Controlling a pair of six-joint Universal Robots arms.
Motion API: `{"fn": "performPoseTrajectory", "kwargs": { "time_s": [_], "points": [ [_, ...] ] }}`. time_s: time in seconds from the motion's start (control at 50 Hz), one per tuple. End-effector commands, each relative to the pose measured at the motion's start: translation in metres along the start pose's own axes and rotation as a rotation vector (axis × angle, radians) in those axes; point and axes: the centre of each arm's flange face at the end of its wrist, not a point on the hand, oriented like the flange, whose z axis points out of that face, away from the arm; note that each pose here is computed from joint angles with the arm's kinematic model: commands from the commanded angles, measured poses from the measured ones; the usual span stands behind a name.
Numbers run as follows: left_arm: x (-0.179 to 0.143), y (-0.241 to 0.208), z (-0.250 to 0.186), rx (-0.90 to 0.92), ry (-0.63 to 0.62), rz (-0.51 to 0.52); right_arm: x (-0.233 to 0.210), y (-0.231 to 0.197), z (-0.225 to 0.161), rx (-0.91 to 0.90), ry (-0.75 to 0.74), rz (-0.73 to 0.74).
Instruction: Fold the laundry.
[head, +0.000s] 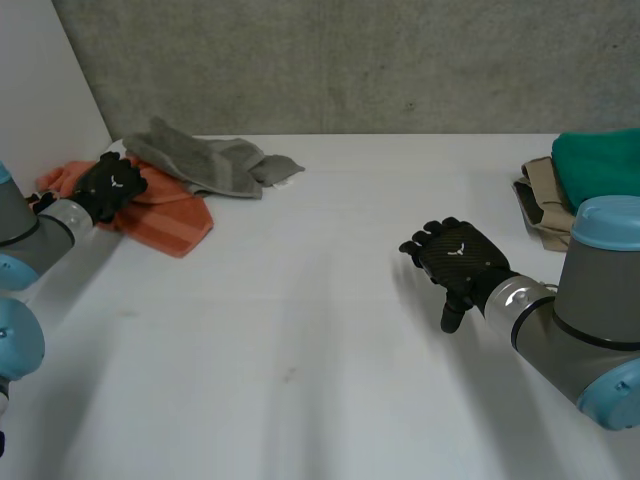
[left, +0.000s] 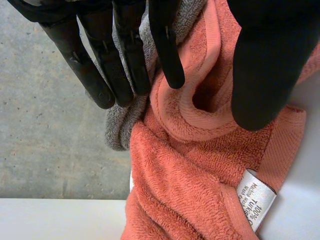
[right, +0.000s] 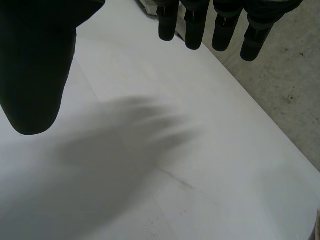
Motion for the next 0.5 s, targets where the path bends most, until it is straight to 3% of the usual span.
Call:
{"fn": "performPoseTrajectory", "kwargs": {
  "time_s": [0.02,0.16,0.28,0.4,0.5],
  "points": [
    [-0.002,0.003,-0.001,0.002,-0.006,0.003,0.000,0.000,-0.001,0.001,0.001,0.000],
    [-0.003,0.007,0.001,-0.014,-0.032,0.016,0.000,0.001,-0.001,-0.003,0.002,0.002],
    [-0.025,-0.004,0.002,-0.018,-0.102,0.044,0.004,0.001,-0.002,-0.005,0.017,0.003],
    [-0.065,-0.078,-0.011,0.078,-0.116,0.003,0.012,-0.005,-0.003,0.011,0.037,0.006],
    [-0.111,-0.181,-0.045,0.247,-0.159,-0.136,0.017,-0.010,-0.006,0.027,0.053,0.008]
  ]
}}
